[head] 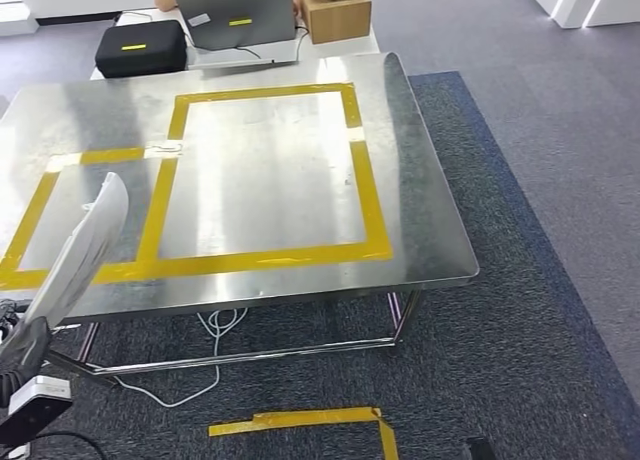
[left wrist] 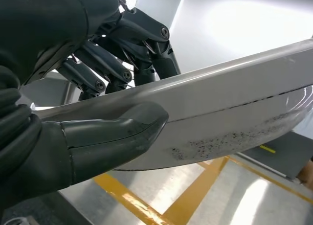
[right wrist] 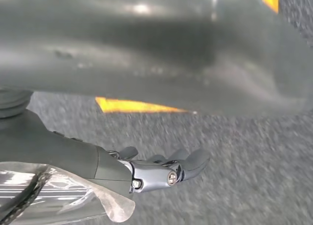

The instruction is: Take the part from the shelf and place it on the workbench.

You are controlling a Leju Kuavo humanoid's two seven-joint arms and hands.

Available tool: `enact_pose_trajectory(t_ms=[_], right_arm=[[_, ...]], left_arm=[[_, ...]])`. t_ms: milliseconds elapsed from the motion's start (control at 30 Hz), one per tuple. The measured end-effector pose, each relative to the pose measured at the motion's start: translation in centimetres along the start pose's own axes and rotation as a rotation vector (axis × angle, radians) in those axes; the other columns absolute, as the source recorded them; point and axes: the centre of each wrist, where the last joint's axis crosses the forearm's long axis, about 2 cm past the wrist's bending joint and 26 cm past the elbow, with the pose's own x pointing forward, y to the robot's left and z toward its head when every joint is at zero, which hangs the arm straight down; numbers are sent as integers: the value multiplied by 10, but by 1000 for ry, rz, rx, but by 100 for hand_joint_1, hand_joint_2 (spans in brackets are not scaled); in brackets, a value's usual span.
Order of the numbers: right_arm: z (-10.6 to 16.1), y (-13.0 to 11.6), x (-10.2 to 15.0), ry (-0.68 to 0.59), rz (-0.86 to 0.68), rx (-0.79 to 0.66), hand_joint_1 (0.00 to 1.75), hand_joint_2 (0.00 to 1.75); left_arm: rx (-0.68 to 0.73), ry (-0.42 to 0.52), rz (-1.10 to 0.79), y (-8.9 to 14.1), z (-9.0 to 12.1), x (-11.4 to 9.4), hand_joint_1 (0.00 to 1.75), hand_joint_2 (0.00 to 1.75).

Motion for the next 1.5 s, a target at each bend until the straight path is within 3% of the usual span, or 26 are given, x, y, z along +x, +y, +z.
enact_pose_trajectory(t_ms=[833,1167,1500], right_arm=[[0,1,-1,-3,-69,-2,0,0],[0,1,0,18,-76,-1,0,0],[-1,0,1,33,-74,3,0,0]], left_arm=[[29,117,65,16,4,-13,175,175],[43,239,7,27,13,-39,175,175],[51,464,-71,42,31,-88,175,175]])
